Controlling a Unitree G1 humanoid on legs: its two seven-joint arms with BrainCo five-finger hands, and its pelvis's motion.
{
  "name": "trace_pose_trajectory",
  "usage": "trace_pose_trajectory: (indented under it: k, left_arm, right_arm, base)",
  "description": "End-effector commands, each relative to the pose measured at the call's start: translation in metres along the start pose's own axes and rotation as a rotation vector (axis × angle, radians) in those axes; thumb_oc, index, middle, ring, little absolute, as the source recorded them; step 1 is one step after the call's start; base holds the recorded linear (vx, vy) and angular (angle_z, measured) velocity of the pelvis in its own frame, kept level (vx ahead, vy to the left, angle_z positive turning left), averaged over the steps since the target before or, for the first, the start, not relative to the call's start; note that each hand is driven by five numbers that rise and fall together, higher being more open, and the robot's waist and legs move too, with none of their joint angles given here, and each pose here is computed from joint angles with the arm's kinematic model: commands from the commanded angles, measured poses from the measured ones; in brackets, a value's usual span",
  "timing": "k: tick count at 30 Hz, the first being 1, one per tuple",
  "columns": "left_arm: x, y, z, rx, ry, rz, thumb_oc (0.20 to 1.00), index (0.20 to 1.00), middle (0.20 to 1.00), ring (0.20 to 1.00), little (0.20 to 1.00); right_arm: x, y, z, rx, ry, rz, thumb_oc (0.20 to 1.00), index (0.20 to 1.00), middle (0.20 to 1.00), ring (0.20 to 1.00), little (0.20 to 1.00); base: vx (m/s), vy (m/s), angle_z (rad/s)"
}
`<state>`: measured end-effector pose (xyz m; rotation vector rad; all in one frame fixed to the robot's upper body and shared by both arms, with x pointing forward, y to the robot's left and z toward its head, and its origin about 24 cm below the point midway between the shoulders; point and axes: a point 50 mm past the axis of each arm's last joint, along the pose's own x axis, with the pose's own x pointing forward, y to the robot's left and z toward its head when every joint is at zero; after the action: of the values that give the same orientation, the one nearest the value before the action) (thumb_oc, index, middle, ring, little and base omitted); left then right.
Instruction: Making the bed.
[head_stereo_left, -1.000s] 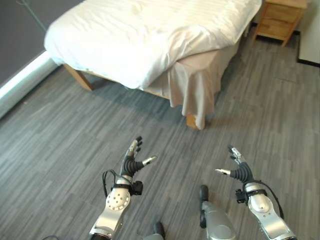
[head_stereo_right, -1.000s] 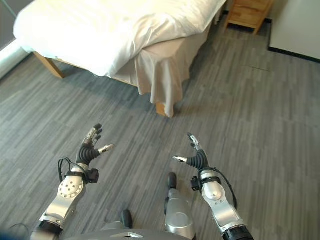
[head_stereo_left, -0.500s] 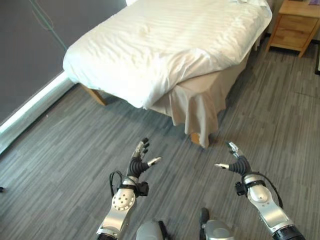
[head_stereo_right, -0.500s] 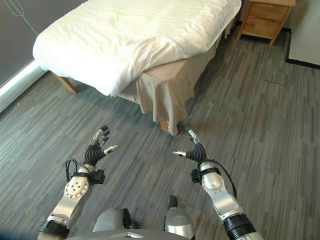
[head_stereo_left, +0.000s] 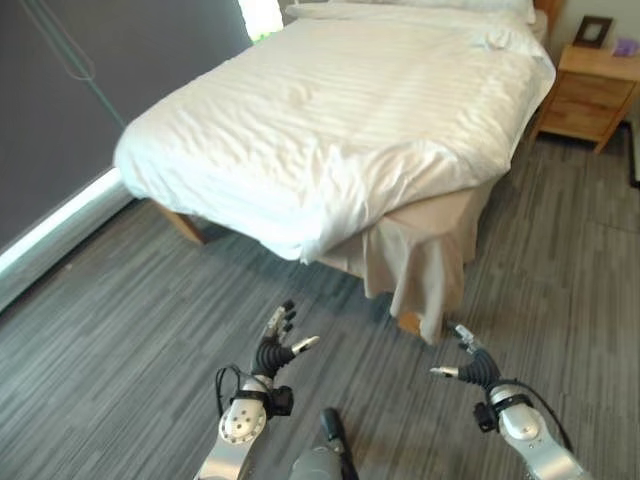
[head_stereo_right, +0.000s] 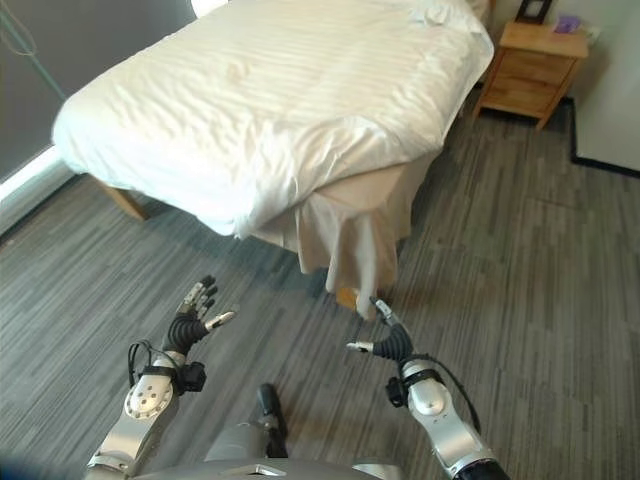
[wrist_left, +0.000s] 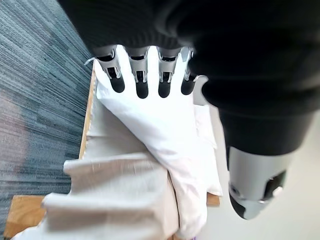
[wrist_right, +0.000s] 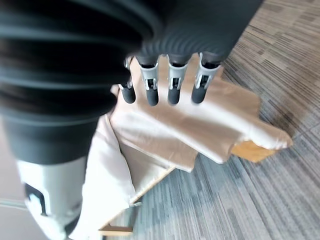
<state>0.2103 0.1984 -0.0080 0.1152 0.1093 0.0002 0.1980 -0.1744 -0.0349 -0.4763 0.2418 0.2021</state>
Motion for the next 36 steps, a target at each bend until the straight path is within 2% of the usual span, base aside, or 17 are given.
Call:
trace_pose_trajectory:
  k: [1, 5, 12, 16, 18, 21, 28, 29, 30, 31, 32, 36]
  left_arm:
    - [0.005, 0.007, 0.027, 0.057, -0.122, -0.036, 1.0, 1.0, 1.0, 1.0, 1.0]
    - [0.015, 0.018, 0.039, 0.139, -0.161, -0.031, 1.0, 1.0, 1.0, 1.0, 1.0]
    - [0.02, 0.021, 0.042, 0.118, -0.172, -0.015, 1.0, 1.0, 1.0, 1.0, 1.0]
    - [0.026, 0.019, 0.041, 0.125, -0.173, -0.015, 1.0, 1.0, 1.0, 1.0, 1.0]
    - [0.026, 0.018, 0.041, 0.12, -0.174, -0.009, 1.0, 1.0, 1.0, 1.0, 1.0]
    - [0.022, 0.015, 0.036, 0.039, -0.157, 0.014, 1.0, 1.0, 1.0, 1.0, 1.0]
    - [0.024, 0.013, 0.032, 0.004, -0.144, 0.029, 1.0, 1.0, 1.0, 1.0, 1.0]
    - [0.025, 0.014, 0.033, 0.002, -0.146, 0.031, 1.0, 1.0, 1.0, 1.0, 1.0]
    - [0.018, 0.02, 0.028, -0.022, -0.14, 0.104, 1.0, 1.0, 1.0, 1.0, 1.0]
    - [0.011, 0.015, 0.018, -0.002, -0.097, 0.046, 1.0, 1.0, 1.0, 1.0, 1.0]
    - [0.013, 0.013, 0.023, 0.022, -0.103, 0.003, 1.0, 1.0, 1.0, 1.0, 1.0]
    - [0.025, 0.025, 0.036, 0.047, -0.15, 0.0, 1.0, 1.0, 1.0, 1.0, 1.0]
  right_arm:
    - [0.019, -0.017, 0.041, -0.035, -0.196, -0.063, 1.0, 1.0, 1.0, 1.0, 1.0]
    - [0.03, -0.033, 0.082, -0.138, -0.365, -0.133, 1.0, 1.0, 1.0, 1.0, 1.0]
    - [0.029, -0.071, 0.149, -0.299, -0.639, -0.331, 1.0, 1.0, 1.0, 1.0, 1.0]
    - [0.042, -0.068, 0.2, -0.371, -0.804, -0.366, 1.0, 1.0, 1.0, 1.0, 1.0]
    - [0.044, -0.066, 0.208, -0.411, -0.83, -0.376, 1.0, 1.0, 1.0, 1.0, 1.0]
    - [0.051, -0.057, 0.236, -0.488, -0.92, -0.395, 1.0, 1.0, 1.0, 1.0, 1.0]
    - [0.087, -0.063, 0.276, -0.636, -0.892, -0.471, 1.0, 1.0, 1.0, 1.0, 1.0]
    - [0.087, -0.062, 0.277, -0.637, -0.895, -0.47, 1.0, 1.0, 1.0, 1.0, 1.0]
    - [0.103, -0.068, 0.257, -0.704, -0.776, -0.465, 1.0, 1.0, 1.0, 1.0, 1.0]
    - [0.103, -0.059, 0.255, -0.658, -0.78, -0.417, 1.0, 1.0, 1.0, 1.0, 1.0]
    - [0.099, -0.066, 0.268, -0.677, -0.824, -0.465, 1.0, 1.0, 1.0, 1.0, 1.0]
    - [0.115, -0.101, 0.296, -0.756, -0.738, -0.555, 1.0, 1.0, 1.0, 1.0, 1.0]
  base:
    - [0.2, 0.11, 0.22]
    - [0.34, 0.15, 0.28]
    - [0.41, -0.033, 0.39]
    - [0.46, -0.129, 0.55]
    - [0.34, -0.149, 0.36]
    - [0.32, -0.214, 0.42]
    - [0.23, -0.029, 0.06]
    - [0.17, 0.184, -0.03]
    - [0.17, 0.145, -0.01]
    - [0.18, 0.187, -0.15]
    - [0.09, 0.113, -0.16]
    - [-0.06, 0.058, 0.11]
